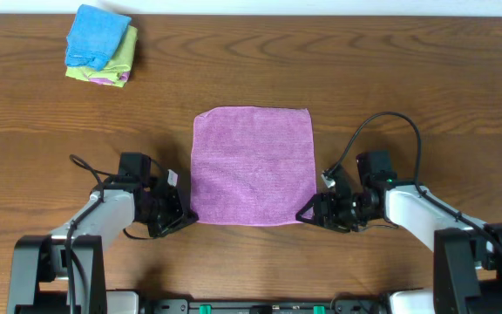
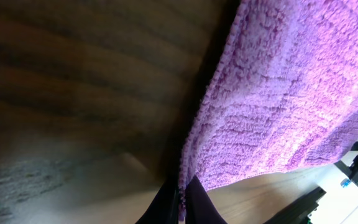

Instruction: Fold the cloth

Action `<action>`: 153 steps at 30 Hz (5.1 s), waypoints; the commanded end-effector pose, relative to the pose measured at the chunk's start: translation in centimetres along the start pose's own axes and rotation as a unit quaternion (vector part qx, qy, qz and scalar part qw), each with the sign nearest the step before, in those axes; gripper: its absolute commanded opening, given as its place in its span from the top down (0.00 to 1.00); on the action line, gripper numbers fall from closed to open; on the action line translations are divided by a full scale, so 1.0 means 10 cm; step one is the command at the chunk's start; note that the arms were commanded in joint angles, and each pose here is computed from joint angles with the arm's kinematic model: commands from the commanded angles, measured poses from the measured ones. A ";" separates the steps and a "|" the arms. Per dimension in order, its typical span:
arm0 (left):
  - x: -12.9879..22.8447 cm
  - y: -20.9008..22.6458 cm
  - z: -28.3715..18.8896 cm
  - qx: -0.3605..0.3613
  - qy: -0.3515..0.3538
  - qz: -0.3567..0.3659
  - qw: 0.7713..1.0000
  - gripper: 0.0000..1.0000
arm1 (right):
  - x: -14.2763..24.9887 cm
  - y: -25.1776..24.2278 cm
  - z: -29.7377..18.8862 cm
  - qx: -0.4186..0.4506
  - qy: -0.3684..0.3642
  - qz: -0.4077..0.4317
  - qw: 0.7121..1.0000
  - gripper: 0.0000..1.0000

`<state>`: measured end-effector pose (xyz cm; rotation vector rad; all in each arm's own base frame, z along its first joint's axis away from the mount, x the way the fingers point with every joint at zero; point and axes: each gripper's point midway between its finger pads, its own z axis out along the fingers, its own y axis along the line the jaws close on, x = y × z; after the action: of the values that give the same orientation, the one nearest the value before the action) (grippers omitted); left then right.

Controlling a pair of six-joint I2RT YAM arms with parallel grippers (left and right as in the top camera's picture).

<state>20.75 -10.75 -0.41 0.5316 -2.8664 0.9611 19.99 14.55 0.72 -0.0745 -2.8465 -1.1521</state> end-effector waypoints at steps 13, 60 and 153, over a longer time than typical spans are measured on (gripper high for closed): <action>-0.26 -0.60 -0.20 0.106 -0.008 0.006 0.994 0.94 | 0.14 -0.74 -0.04 0.179 -0.006 0.097 0.979 0.42; -0.28 -0.60 -0.20 0.106 -0.013 0.017 0.994 0.94 | 0.01 -0.62 0.07 0.180 -0.027 0.070 0.981 0.65; -0.30 -0.54 -0.19 0.088 -0.023 0.041 0.995 0.94 | -0.34 0.42 0.07 -0.030 -0.051 0.099 0.993 0.85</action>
<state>25.03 -12.84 3.61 0.4894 -2.8547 1.2473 23.07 18.03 2.33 -0.4063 -2.7991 -1.2079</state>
